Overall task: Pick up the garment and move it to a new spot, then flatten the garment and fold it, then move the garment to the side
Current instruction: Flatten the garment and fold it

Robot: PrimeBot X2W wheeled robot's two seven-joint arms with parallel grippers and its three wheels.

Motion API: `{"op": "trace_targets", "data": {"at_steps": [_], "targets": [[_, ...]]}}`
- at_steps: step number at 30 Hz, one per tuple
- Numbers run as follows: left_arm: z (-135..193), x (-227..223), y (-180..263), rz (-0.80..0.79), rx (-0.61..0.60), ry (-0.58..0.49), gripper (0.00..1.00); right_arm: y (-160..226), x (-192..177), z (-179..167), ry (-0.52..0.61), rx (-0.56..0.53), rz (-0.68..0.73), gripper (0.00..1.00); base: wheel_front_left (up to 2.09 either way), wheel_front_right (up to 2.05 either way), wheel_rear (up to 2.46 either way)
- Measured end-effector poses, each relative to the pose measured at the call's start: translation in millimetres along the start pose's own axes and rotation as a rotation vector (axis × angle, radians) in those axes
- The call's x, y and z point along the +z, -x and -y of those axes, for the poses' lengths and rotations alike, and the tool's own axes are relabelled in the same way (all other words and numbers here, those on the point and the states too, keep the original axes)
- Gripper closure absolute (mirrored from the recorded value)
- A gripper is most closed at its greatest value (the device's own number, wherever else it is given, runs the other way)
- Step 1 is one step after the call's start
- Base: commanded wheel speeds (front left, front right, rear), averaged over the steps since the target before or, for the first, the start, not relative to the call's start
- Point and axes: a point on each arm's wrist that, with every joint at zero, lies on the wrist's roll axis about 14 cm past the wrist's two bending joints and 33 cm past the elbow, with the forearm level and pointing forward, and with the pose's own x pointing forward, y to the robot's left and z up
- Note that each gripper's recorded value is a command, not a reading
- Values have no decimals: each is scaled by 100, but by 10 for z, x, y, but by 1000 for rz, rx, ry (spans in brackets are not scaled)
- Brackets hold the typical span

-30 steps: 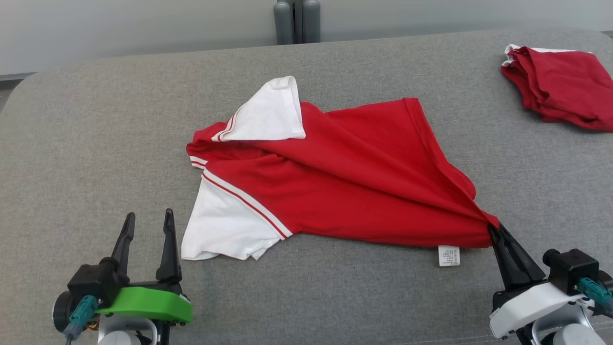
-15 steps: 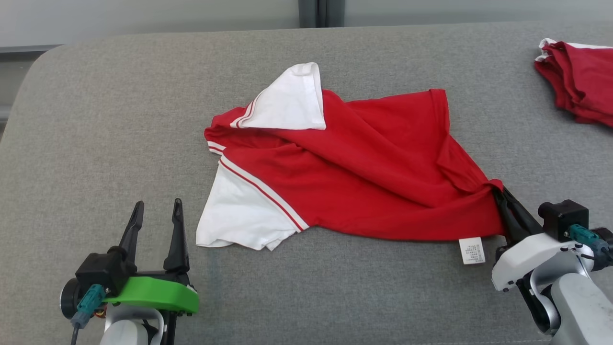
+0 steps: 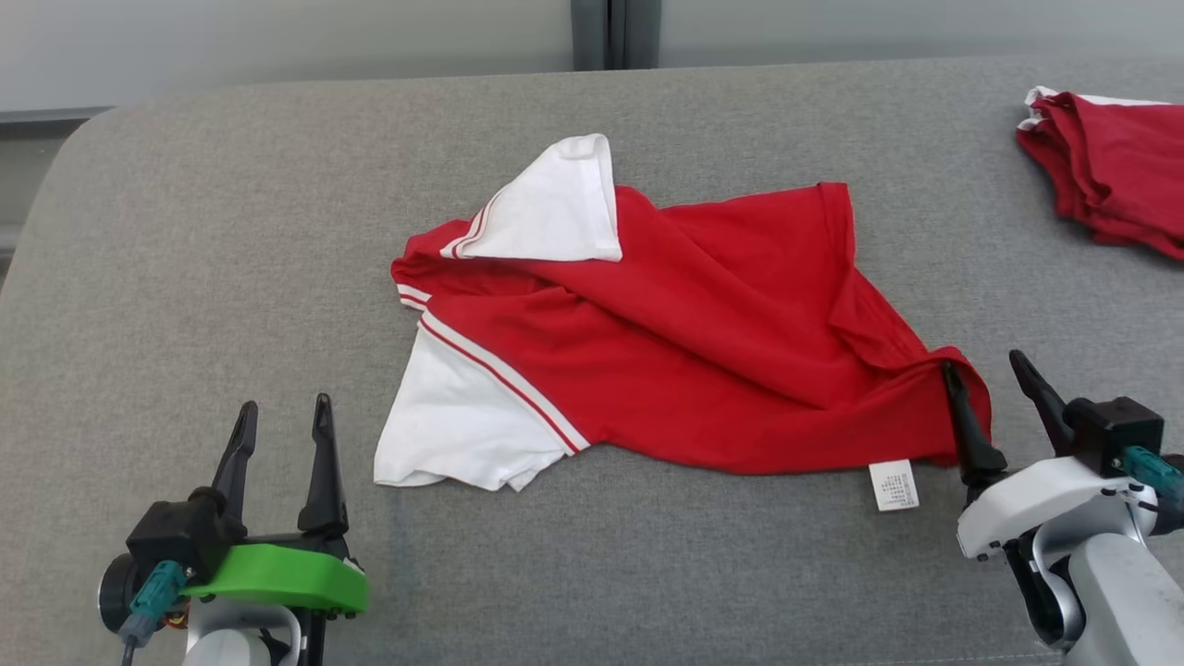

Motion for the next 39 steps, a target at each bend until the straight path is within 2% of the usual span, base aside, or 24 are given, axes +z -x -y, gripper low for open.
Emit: {"op": "trace_targets", "data": {"at_steps": [5, 18, 39], "targets": [[71, 27, -21, 9, -22, -4, 0, 193, 363, 44, -7, -38, 133, 0, 0, 0, 0], [171, 122, 24, 36, -56, -10, 0, 646, 803, -123, 5, -60, 298, 0, 0, 0, 0], [111, 164, 183, 44, -49, -25, 0, 802, 633, -252, 2, -52, 255, 0, 0, 0, 0]]}}
